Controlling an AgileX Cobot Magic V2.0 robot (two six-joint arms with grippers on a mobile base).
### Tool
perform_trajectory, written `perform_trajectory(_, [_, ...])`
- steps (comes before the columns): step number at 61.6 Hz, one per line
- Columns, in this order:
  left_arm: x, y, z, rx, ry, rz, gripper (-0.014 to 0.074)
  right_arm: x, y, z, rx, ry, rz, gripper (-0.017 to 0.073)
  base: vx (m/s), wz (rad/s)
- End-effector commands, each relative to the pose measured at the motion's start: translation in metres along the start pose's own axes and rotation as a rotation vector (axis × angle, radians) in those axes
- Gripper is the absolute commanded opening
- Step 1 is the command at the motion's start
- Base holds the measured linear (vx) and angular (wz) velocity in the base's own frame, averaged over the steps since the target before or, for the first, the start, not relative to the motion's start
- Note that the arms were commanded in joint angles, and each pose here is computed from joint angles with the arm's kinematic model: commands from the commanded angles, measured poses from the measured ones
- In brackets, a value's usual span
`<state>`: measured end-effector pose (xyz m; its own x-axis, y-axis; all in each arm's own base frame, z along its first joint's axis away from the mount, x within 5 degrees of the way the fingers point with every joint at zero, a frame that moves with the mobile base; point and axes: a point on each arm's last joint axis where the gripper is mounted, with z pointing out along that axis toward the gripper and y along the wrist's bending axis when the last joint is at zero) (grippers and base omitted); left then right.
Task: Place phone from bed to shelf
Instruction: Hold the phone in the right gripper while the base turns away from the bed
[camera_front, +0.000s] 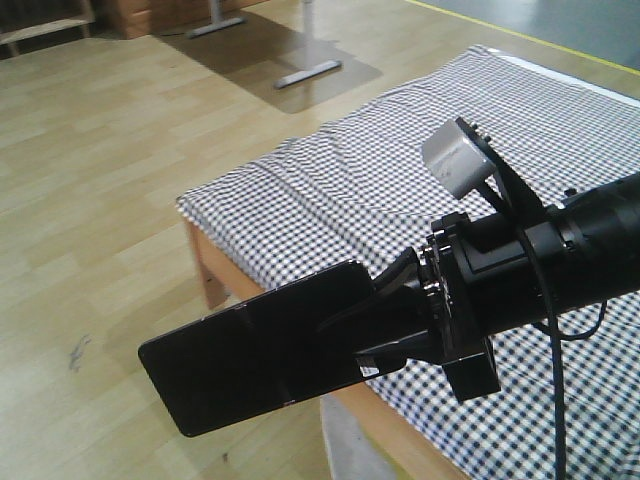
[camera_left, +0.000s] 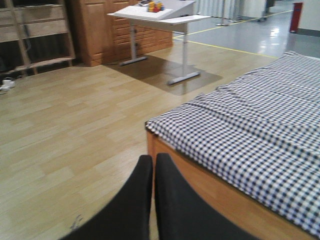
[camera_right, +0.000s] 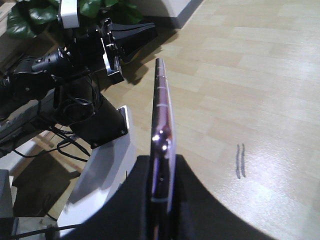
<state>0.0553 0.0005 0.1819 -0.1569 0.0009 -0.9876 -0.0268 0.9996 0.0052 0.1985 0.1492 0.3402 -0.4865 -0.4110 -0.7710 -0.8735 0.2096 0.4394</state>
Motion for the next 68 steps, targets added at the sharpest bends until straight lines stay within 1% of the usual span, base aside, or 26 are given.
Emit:
perform_trajectory(1, [-0.0061,0.0006,-0.0004,-0.005,-0.076,-0.009,0.0001,-0.0113,0.0203,-0.0085,-0.096,-0.064,-0.027,-0.0001,-0.11,0.43])
perform_trajectory(30, [-0.0061,0.0006,-0.0004,-0.005,-0.076,-0.009,0.0001,-0.0113,0.0203,-0.0085,-0.096,-0.064,-0.027,-0.0001,-0.12,0.47])
perform_trajectory(68, [-0.0061,0.0006,-0.0004,-0.005,-0.076,-0.009,0.0001,-0.0113,0.0203,-0.0085,-0.096,-0.064,-0.027,-0.0001,-0.14,0.54])
